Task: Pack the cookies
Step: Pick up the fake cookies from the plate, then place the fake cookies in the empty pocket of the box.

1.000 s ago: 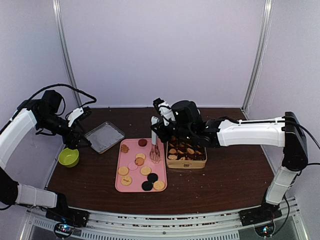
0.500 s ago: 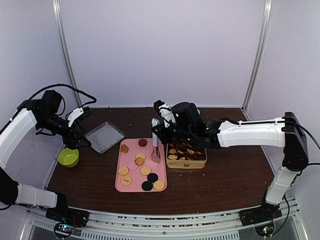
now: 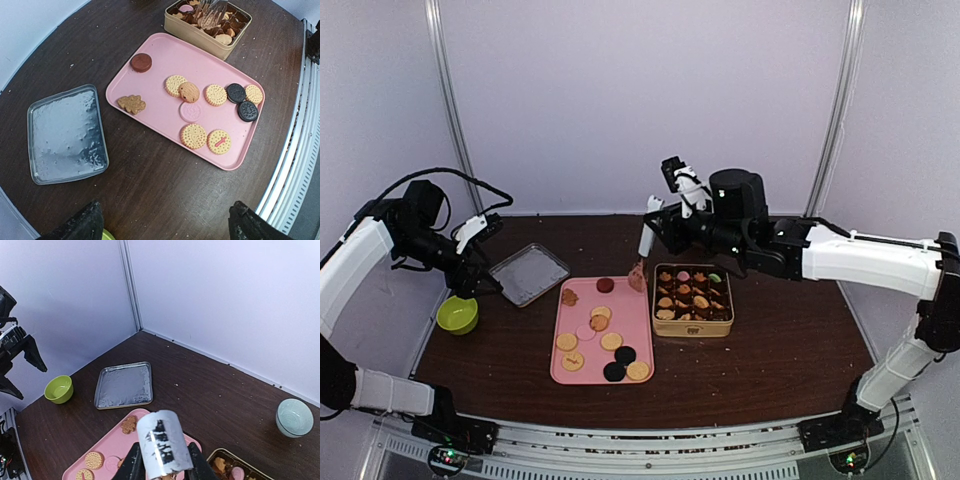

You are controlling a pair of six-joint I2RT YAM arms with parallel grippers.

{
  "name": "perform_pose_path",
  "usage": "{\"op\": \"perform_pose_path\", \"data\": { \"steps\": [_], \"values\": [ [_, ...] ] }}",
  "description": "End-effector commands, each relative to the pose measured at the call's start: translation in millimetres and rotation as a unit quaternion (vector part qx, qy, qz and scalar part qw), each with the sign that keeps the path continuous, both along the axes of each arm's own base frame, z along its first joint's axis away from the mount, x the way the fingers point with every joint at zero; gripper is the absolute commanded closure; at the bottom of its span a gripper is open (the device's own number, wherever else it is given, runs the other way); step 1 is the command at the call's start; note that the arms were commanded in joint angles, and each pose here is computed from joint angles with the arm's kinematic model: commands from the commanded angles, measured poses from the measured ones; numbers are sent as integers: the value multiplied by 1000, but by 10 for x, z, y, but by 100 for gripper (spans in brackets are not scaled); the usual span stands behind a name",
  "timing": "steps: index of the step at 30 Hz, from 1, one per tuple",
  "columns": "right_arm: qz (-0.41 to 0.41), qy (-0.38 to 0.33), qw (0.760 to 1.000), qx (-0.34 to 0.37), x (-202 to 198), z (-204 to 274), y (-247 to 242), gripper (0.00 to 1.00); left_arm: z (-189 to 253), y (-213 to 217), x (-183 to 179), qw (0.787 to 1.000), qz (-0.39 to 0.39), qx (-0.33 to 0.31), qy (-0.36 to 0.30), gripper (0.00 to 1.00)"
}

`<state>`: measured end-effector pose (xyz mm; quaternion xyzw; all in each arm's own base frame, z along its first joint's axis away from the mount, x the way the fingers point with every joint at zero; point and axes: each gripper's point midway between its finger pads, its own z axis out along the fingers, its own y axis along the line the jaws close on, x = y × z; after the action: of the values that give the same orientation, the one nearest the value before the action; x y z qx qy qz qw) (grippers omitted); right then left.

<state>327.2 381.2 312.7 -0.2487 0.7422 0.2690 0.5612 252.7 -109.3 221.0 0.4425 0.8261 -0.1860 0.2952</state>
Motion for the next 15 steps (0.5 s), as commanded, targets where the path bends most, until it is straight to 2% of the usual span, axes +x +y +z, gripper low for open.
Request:
{"op": "perform_pose_path", "data": {
  "steps": [1,9,15],
  "values": [
    [-25,-20,999,-26,-36,106,-420,100,74,0,10,1000,-4,-5,-14,11],
    [-72,-16,991,-109,-234,-98,-1231,100,69,-20,22,1000,-7,-11,-10,11],
    [-87,-6,988,-129,-270,-281,-1439,100,83,-24,37,1000,-7,-12,-11,11]
  ]
}}
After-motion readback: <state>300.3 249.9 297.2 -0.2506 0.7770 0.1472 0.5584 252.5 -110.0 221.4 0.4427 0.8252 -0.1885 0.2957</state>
